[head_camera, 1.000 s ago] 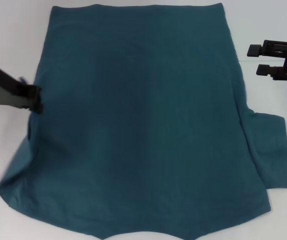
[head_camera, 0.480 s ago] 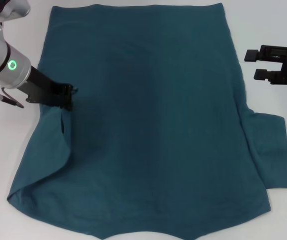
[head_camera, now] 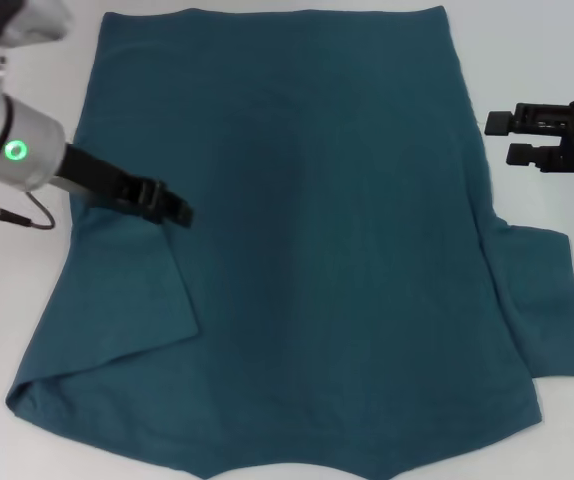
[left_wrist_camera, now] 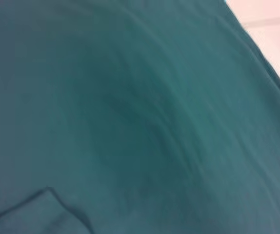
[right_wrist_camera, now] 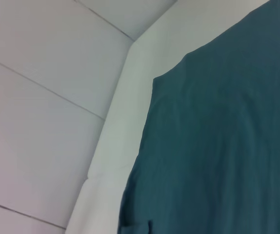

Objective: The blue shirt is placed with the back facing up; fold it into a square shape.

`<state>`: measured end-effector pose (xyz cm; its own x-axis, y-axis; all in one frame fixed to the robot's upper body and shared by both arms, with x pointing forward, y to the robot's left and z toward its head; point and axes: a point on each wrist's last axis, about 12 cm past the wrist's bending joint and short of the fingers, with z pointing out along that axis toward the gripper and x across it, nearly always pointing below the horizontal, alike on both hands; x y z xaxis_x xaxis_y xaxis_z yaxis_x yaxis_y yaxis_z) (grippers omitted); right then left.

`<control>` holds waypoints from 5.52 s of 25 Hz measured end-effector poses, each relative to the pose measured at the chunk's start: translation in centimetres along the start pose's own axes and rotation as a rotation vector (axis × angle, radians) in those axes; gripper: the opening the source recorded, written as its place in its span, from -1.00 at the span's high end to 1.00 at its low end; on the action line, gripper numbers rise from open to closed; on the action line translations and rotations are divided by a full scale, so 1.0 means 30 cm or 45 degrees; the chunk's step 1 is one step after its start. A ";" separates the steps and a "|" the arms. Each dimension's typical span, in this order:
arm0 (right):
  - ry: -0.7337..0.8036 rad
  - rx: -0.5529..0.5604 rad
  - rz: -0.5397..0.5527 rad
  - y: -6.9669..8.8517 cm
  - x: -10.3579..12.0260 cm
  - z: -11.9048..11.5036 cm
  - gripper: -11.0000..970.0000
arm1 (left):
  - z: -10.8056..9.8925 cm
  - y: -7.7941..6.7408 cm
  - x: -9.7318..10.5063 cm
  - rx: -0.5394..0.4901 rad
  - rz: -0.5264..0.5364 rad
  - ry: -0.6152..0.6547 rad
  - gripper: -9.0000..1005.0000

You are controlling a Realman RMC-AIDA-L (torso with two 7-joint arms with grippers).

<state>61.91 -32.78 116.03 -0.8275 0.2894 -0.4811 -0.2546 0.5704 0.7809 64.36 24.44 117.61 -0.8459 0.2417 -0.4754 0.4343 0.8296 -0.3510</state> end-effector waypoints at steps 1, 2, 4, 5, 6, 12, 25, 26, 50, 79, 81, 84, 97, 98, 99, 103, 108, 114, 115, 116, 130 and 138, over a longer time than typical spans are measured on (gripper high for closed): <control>0.007 0.004 -0.023 0.001 0.000 0.000 -0.70 | -0.014 0.014 0.017 0.015 -0.025 -0.043 0.41; 0.019 0.006 -0.049 0.002 0.001 0.000 -0.70 | -0.025 0.022 0.030 0.038 -0.037 -0.076 0.37; 0.056 0.006 -0.125 0.007 0.005 0.000 -0.70 | -0.042 0.038 0.075 0.113 -0.037 -0.120 0.28; 0.070 0.003 -0.158 0.009 0.006 -0.002 -0.70 | -0.049 0.042 0.106 0.169 -0.012 -0.128 0.24; 0.086 -0.003 -0.190 0.012 0.009 -0.002 -0.70 | -0.052 0.037 0.139 0.243 0.045 -0.129 0.19; 0.160 0.049 -0.266 0.003 0.010 -0.028 -0.70 | -0.025 0.009 0.333 0.458 0.413 -0.113 -0.19; 0.363 0.264 -0.050 -0.073 0.085 -0.229 -0.70 | 0.016 -0.009 0.342 0.460 0.297 -0.158 -0.75; 0.347 0.285 -0.019 -0.081 0.086 -0.247 -0.70 | 0.021 -0.010 0.333 0.451 0.295 -0.169 -0.75; 0.179 0.455 0.072 -0.206 0.136 -0.204 -0.70 | 0.062 -0.008 0.303 0.346 0.257 -0.259 -0.75; 0.194 0.498 0.076 -0.213 0.160 -0.056 -0.70 | 0.072 0.007 0.299 0.298 0.230 -0.286 -0.75; 0.193 0.499 0.085 -0.213 0.160 -0.056 -0.70 | 0.072 0.007 0.299 0.298 0.229 -0.287 -0.75; 0.194 0.498 0.094 -0.213 0.161 -0.053 -0.68 | 0.072 0.009 0.299 0.294 0.228 -0.289 -0.75; 0.174 0.514 0.092 -0.212 0.157 -0.034 -0.44 | 0.078 0.007 0.300 0.301 0.222 -0.286 -0.75; 0.174 0.514 0.092 -0.212 0.157 -0.034 -0.42 | 0.078 0.007 0.300 0.301 0.222 -0.286 -0.75; 0.175 0.514 0.092 -0.212 0.157 -0.034 -0.40 | 0.078 0.007 0.300 0.301 0.222 -0.286 -0.75; 0.179 0.517 0.089 -0.212 0.158 -0.034 -0.25 | 0.078 0.007 0.299 0.299 0.222 -0.288 -0.75; 0.187 0.524 0.082 -0.213 0.159 -0.032 0.25 | 0.078 0.006 0.295 0.299 0.225 -0.289 -0.75; 0.204 0.533 0.072 -0.215 0.164 -0.032 0.68 | 0.078 0.006 0.295 0.299 0.225 -0.289 -0.75; 0.205 0.536 0.064 -0.216 0.163 -0.033 0.72 | 0.078 0.006 0.296 0.298 0.224 -0.289 -0.75; 0.207 0.538 0.049 -0.216 0.162 -0.035 0.75 | 0.078 0.007 0.298 0.298 0.222 -0.289 -0.75; 0.095 0.625 -0.059 -0.248 0.122 -0.123 0.91 | 0.076 0.019 0.315 0.292 0.191 -0.282 -0.75; 0.070 0.641 -0.109 -0.223 0.050 -0.165 0.91 | 0.068 0.023 0.310 0.286 0.173 -0.285 -0.75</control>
<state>59.90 -39.96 112.05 -0.8428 0.1919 -0.5029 -0.0617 0.8937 0.4445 57.44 26.21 111.30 -0.6977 0.2053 -0.6864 0.6167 0.6597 -0.4295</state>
